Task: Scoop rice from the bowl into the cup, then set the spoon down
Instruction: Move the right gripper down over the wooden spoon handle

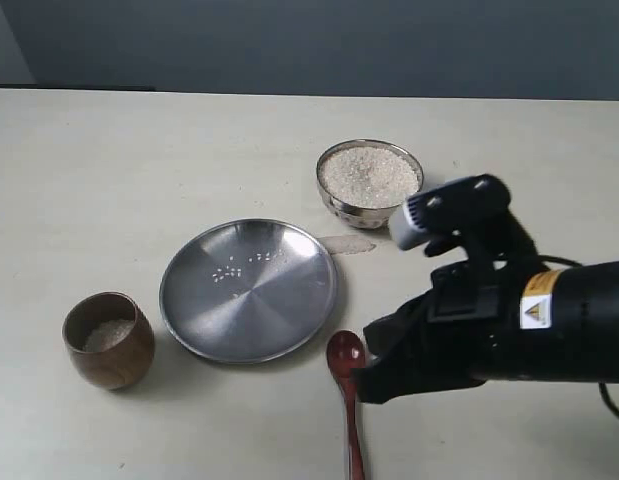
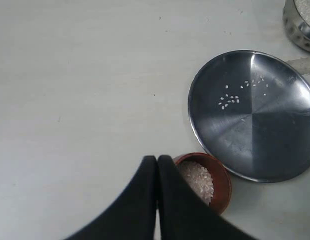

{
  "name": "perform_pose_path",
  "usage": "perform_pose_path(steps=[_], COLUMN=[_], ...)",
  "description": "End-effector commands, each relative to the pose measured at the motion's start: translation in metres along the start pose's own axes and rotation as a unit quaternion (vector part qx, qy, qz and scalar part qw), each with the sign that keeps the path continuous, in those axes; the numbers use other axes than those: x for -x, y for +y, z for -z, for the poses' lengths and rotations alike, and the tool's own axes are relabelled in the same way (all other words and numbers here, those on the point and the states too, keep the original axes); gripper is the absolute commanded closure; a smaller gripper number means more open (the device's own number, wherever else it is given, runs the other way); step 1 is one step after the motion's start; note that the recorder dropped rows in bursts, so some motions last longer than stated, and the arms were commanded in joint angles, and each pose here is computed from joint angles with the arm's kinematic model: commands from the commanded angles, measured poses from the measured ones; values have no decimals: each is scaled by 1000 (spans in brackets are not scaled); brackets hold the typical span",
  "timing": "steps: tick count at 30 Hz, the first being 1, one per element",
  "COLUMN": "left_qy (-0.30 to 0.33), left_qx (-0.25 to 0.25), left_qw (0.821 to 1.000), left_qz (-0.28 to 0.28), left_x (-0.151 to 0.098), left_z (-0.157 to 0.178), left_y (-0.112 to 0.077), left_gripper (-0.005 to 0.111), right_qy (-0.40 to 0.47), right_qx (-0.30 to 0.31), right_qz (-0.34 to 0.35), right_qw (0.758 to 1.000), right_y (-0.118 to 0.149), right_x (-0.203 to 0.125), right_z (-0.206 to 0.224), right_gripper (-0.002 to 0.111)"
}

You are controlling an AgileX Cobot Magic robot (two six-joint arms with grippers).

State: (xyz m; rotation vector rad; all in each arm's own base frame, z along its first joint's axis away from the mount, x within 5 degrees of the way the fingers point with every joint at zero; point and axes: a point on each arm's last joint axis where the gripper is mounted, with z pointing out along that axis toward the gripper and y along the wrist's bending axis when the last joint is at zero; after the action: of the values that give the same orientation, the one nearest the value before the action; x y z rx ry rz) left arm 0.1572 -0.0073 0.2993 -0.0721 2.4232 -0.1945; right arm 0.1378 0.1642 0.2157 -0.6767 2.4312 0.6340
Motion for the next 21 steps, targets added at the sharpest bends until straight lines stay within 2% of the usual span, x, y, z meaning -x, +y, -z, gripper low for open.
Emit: perform_pose_path(steps=[1, 6, 8, 21], left_qy=[-8, -9, -9, -9], left_qx=[2, 2, 2, 2], left_qw=[1000, 1000, 1000, 1000], left_qz=[-1, -1, -1, -1], left_x=[2, 2, 2, 2], left_z=[1, 1, 1, 1], left_y=[0, 0, 0, 0], left_gripper=[106, 106, 106, 106], right_qy=[59, 109, 116, 142], right_qx=[-18, -34, -34, -30], right_qz=[-24, -36, -77, -83], right_qw=[998, 993, 990, 986], right_y=[0, 2, 5, 13], right_x=[-13, -32, -37, -46], right_z=[-36, -67, -73, -77], right_gripper=[109, 109, 109, 109])
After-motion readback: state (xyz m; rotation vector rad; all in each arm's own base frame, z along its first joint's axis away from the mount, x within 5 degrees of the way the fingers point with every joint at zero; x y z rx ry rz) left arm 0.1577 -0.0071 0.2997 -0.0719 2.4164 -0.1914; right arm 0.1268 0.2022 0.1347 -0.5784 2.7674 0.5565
